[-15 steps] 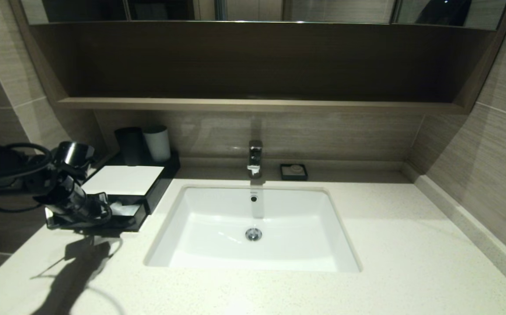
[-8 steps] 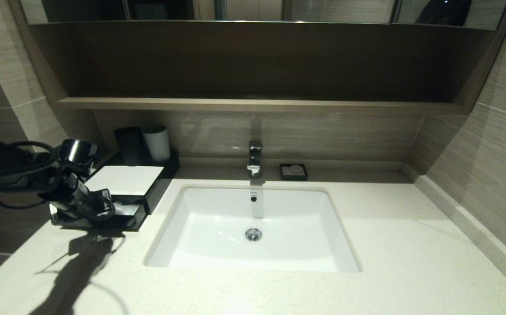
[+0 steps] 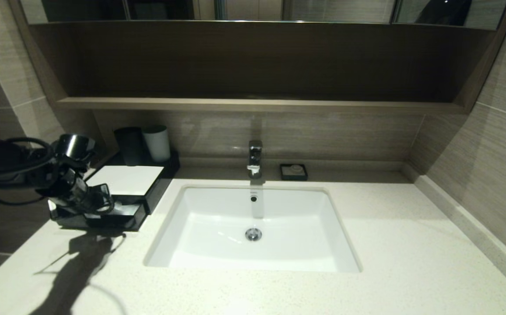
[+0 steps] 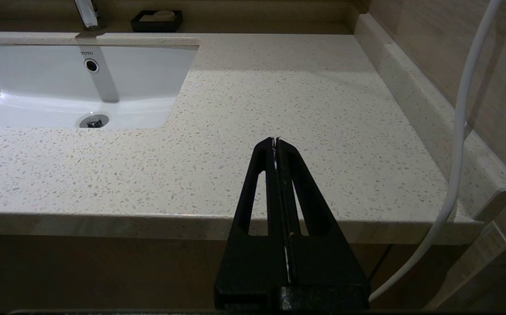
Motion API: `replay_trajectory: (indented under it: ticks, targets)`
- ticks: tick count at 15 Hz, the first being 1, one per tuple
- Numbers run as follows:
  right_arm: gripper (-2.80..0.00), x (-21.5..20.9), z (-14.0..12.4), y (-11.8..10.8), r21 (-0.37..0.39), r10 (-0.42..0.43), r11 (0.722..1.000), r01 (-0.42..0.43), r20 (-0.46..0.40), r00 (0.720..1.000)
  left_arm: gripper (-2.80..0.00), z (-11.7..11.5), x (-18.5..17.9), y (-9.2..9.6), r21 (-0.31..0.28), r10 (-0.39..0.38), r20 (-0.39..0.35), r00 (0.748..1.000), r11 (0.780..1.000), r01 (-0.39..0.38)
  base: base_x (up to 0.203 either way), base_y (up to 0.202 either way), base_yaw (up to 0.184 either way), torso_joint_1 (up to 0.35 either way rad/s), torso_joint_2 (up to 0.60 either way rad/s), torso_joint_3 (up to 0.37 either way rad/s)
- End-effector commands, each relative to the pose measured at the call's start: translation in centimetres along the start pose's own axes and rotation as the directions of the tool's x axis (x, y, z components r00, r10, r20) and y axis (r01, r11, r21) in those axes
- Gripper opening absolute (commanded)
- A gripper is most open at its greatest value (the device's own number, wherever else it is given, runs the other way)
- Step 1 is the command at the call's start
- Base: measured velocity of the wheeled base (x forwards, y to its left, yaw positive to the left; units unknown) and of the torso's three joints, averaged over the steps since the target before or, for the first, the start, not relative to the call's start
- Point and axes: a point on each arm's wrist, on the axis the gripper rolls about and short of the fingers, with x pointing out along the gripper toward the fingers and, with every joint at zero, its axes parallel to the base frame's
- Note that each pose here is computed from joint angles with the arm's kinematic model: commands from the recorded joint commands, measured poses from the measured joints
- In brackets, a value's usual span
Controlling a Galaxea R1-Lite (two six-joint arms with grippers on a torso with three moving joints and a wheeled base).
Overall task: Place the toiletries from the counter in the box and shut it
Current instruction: Close the drawer
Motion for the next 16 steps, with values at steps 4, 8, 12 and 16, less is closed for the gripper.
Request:
replay_trajectory:
  ticks: [4,8,12,16]
  targets:
    - [-2.8,0.0,0.0,0.0,-0.001,0.0,1.0,0.0,-0.001,1.0,-2.8,0.0,-2.1,0.6,-0.005,-0.002,0.015,1.0,1.0,0.002,0.0,0.0,0.0,0.0,0.0,0.0]
    - [-2.8,0.0,0.0,0.0,-0.001,0.0,1.0,0.0,-0.001,1.0,-2.8,-1.4,-1.3,0.9,0.023,0.026,-0.054,0.998,0.999,-0.025,0.0,0.0,0.0,0.0,0.0,0.0]
    - [-2.8,0.0,0.0,0.0,-0.001,0.0,1.0,0.0,-0.001,1.0,-2.8,-2.0,-0.9,1.0,0.032,0.036,-0.077,0.996,0.999,-0.033,0.0,0.0,0.0,0.0,0.0,0.0]
    - [-2.8,0.0,0.0,0.0,0.0,0.0,1.0,0.0,-0.001,1.0,-2.8,-2.3,-0.5,1.1,0.049,0.048,-0.107,0.993,0.998,-0.043,0.0,0.0,0.0,0.0,0.0,0.0]
